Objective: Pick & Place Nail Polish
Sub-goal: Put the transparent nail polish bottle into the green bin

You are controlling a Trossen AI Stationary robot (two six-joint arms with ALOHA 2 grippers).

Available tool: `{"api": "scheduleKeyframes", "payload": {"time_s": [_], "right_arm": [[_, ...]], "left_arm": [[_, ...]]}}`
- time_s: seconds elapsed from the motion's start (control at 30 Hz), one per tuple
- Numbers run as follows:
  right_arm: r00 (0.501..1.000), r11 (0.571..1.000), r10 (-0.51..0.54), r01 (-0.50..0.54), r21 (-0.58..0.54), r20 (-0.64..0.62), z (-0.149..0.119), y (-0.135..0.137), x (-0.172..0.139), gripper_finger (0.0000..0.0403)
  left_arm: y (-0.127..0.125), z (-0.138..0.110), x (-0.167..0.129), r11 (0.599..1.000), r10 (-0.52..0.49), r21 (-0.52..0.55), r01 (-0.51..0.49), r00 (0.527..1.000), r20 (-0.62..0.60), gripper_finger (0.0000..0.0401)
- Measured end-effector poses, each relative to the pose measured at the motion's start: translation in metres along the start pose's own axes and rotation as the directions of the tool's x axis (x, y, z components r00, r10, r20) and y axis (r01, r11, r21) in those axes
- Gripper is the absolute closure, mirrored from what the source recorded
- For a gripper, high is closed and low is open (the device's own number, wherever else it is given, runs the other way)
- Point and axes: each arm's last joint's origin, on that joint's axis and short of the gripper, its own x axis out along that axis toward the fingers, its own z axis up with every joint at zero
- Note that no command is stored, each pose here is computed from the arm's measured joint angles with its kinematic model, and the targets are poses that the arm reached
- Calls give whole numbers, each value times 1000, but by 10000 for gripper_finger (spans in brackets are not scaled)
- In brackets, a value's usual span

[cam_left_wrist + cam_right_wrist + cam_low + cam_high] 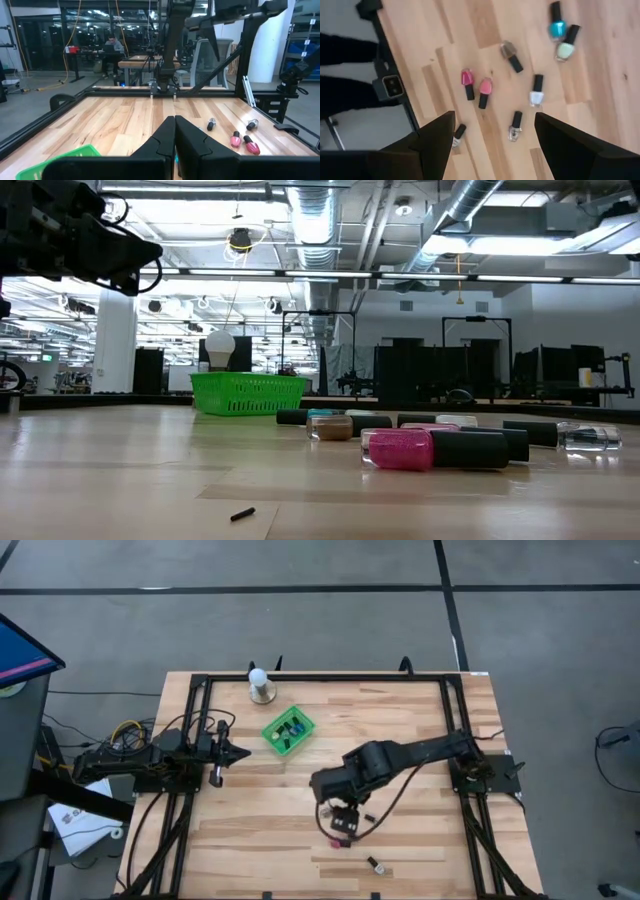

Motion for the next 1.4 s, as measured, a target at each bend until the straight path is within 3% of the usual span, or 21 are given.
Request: {"api": "scheduleKeyframes", "payload": {"time_s": [0.17,0.4,0.63,0.73,0.9,1.13,1.27,1.4], "right_arm": [[996,996,-74,76,37,-49,-4,0,22,138],[966,984,-159,171,43,-204,-43,-1,73,138],[973,987,-42,76,144,-225,-71,-9,141,138],[971,980,-47,90,176,-233,-80,-18,163,138],[959,964,-110,167,205,-260,-92,-37,186,138],[972,963,-100,148,224,-214,-96,-44,200,140],[969,961,-108,159,227,-220,-97,-45,201,172],[967,958,-116,169,230,-228,-97,-47,201,241]], "left_arm": [[0,1,0,1000,0,0,0,1000,8,399],[0,1,0,1000,0,1,0,1000,15,399],[0,2,0,1000,-1,1,1,1000,22,399],[0,2,0,1000,-1,1,1,1000,22,399],[0,2,0,1000,-1,1,1,1000,22,399],[0,2,0,1000,-1,1,1,1000,24,399],[0,3,0,1000,-1,1,1,1000,27,399],[0,3,0,1000,-1,1,1,1000,29,399]]}}
